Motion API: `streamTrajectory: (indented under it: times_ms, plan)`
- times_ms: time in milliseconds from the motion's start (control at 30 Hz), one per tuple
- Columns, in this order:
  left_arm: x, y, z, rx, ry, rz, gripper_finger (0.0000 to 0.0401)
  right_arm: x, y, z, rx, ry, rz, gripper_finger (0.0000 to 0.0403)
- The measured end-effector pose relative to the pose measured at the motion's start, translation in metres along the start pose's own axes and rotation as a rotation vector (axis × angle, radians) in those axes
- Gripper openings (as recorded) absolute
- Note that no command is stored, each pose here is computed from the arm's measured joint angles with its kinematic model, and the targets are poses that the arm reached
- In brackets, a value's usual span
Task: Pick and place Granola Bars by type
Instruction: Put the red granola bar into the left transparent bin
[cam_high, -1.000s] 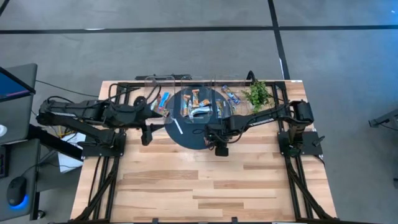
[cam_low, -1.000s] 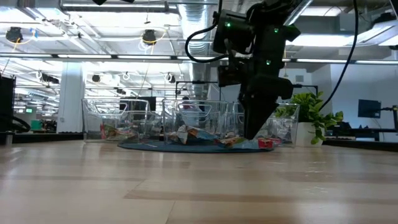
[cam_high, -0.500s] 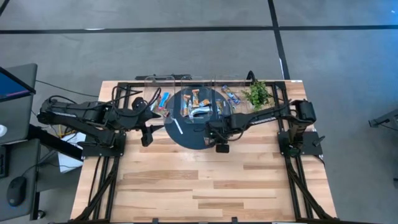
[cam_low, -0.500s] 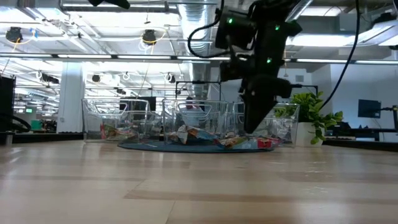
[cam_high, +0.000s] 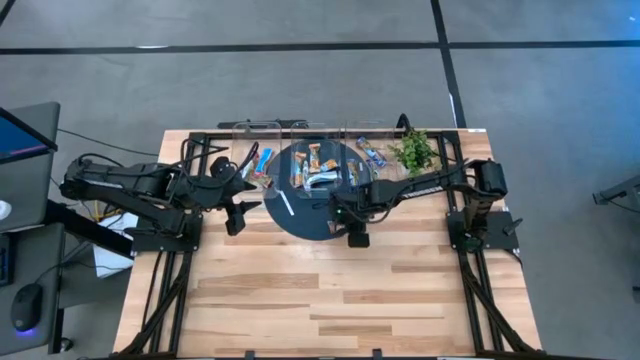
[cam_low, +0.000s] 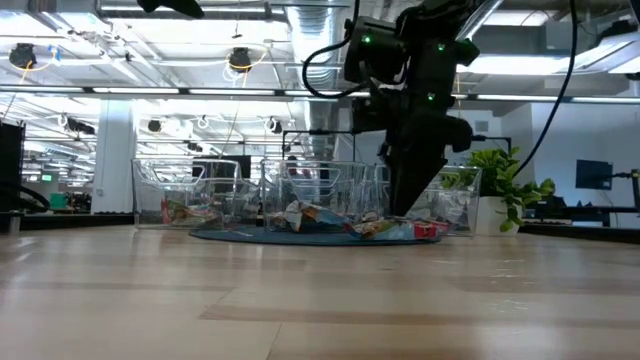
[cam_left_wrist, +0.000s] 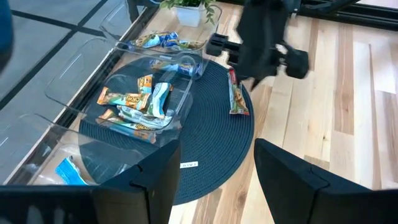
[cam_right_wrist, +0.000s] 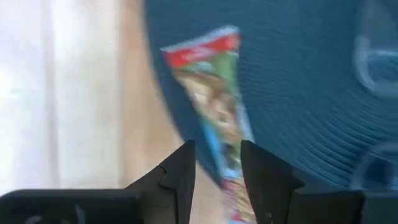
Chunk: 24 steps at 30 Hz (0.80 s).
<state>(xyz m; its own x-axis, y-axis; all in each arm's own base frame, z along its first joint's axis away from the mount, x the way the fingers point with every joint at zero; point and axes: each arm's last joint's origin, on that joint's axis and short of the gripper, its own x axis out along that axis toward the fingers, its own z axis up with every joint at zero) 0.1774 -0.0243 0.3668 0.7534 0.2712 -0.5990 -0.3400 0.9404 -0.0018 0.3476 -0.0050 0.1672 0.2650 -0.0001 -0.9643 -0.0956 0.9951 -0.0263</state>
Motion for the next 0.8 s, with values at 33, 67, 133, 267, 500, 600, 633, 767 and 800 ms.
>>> streamTrajectory:
  times_ms: [33, 67, 133, 267, 500, 600, 633, 767, 800]
  plan:
    - [0.000, 0.000, 0.000, 0.000, 0.000, 0.001, 0.0199, 0.000, 0.003, 0.001, -0.009, -0.004, 0.003, 0.0120]
    - [0.000, 0.000, 0.000, 0.000, -0.001, 0.003, 0.0199, 0.000, 0.006, 0.002, -0.017, -0.012, 0.007, 0.0120]
    - [0.000, 0.000, 0.000, 0.000, -0.005, 0.013, 0.0199, 0.000, 0.011, 0.004, -0.031, -0.029, 0.010, 0.0120]
    - [0.000, 0.001, 0.000, 0.000, -0.009, 0.026, 0.0199, 0.000, 0.010, 0.004, -0.002, -0.021, -0.077, 0.0120]
    - [0.000, 0.001, 0.000, 0.000, -0.010, 0.026, 0.0199, 0.001, 0.008, 0.004, 0.055, -0.019, -0.152, 0.0120]
    - [0.000, 0.001, 0.000, 0.000, -0.009, 0.025, 0.0199, 0.012, 0.009, 0.002, 0.049, 0.016, -0.128, 0.0120]
    - [0.000, 0.001, 0.000, 0.000, -0.009, 0.024, 0.0199, 0.015, 0.009, 0.002, 0.044, 0.021, -0.123, 0.0120]
    - [0.000, 0.001, 0.000, 0.000, -0.009, 0.024, 0.0199, 0.027, 0.012, 0.002, 0.048, 0.050, -0.124, 0.0120]
    - [0.000, 0.001, 0.000, 0.000, -0.009, 0.024, 0.0199, 0.028, 0.013, 0.001, 0.061, 0.057, -0.122, 0.0120]
